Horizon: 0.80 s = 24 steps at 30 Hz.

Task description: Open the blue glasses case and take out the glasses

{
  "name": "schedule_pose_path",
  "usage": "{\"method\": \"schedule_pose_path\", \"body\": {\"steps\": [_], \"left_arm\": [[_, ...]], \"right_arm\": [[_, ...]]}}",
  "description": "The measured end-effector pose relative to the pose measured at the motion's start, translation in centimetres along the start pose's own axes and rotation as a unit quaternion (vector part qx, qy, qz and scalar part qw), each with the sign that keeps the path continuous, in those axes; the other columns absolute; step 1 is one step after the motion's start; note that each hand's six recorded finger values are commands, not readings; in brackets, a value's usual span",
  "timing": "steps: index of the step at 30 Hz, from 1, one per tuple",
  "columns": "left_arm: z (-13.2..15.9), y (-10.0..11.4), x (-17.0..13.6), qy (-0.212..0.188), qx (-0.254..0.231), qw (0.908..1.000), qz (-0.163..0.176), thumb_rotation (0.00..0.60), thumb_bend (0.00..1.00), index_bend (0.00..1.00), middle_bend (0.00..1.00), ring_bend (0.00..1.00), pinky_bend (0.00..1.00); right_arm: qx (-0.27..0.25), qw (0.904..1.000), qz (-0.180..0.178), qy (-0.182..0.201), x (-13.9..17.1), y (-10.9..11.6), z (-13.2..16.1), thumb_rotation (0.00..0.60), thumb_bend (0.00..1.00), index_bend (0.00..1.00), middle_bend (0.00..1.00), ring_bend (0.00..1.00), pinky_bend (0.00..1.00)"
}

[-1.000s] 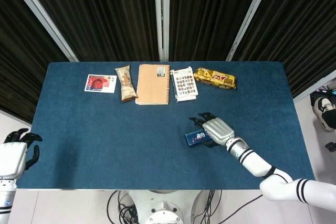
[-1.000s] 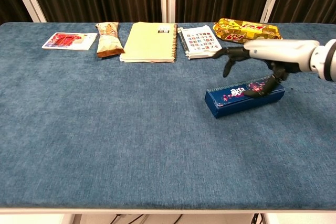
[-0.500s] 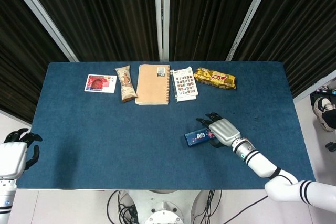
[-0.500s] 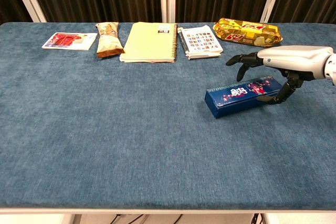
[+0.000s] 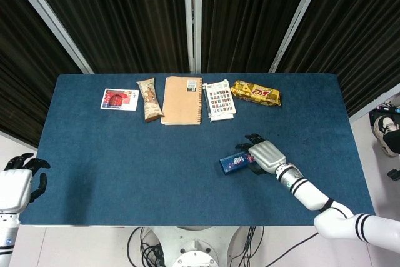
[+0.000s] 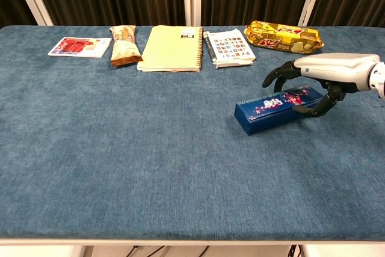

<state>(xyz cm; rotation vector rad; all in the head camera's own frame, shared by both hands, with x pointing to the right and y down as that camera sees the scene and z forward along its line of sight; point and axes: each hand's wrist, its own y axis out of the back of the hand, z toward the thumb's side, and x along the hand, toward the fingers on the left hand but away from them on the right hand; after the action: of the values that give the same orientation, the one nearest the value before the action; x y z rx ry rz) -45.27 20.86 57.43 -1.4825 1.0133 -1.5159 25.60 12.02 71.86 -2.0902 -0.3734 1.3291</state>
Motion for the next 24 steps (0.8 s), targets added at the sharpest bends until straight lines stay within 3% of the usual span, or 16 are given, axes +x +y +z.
{"method": "schedule_pose_path", "body": {"steps": [14,17,19,24], "left_arm": [[0.0,0.0,0.0,-0.001,-0.002,1.0,-0.001,0.6,0.57,0.44,0.41,0.2,0.25],[0.0,0.0,0.0,-0.001,-0.002,1.0,-0.001,0.6,0.57,0.44,0.41,0.2,0.25],[0.0,0.0,0.0,-0.001,-0.002,1.0,-0.001,0.6,0.57,0.44,0.41,0.2,0.25],[0.0,0.0,0.0,-0.001,-0.002,1.0,0.0,0.6,0.57,0.44,0.41,0.2,0.25]], "right_arm": [[0.002,1.0,0.005,0.005,-1.5,0.5,1.1,0.6,0.68,0.27,0.3,0.05,0.0],[-0.002,1.0,0.001,0.004,-2.1,1.0,1.3,0.6,0.61,0.25,0.29,0.04,0.0],[-0.005,1.0,-0.002,0.001,-2.6,1.4,1.4,0.6,0.52,0.18,0.26,0.03,0.0],[-0.016,0.9997,-0.011,-0.013,-4.7,2.5,1.6,0.6,0.42,0.0,0.07,0.0,0.0]]}}
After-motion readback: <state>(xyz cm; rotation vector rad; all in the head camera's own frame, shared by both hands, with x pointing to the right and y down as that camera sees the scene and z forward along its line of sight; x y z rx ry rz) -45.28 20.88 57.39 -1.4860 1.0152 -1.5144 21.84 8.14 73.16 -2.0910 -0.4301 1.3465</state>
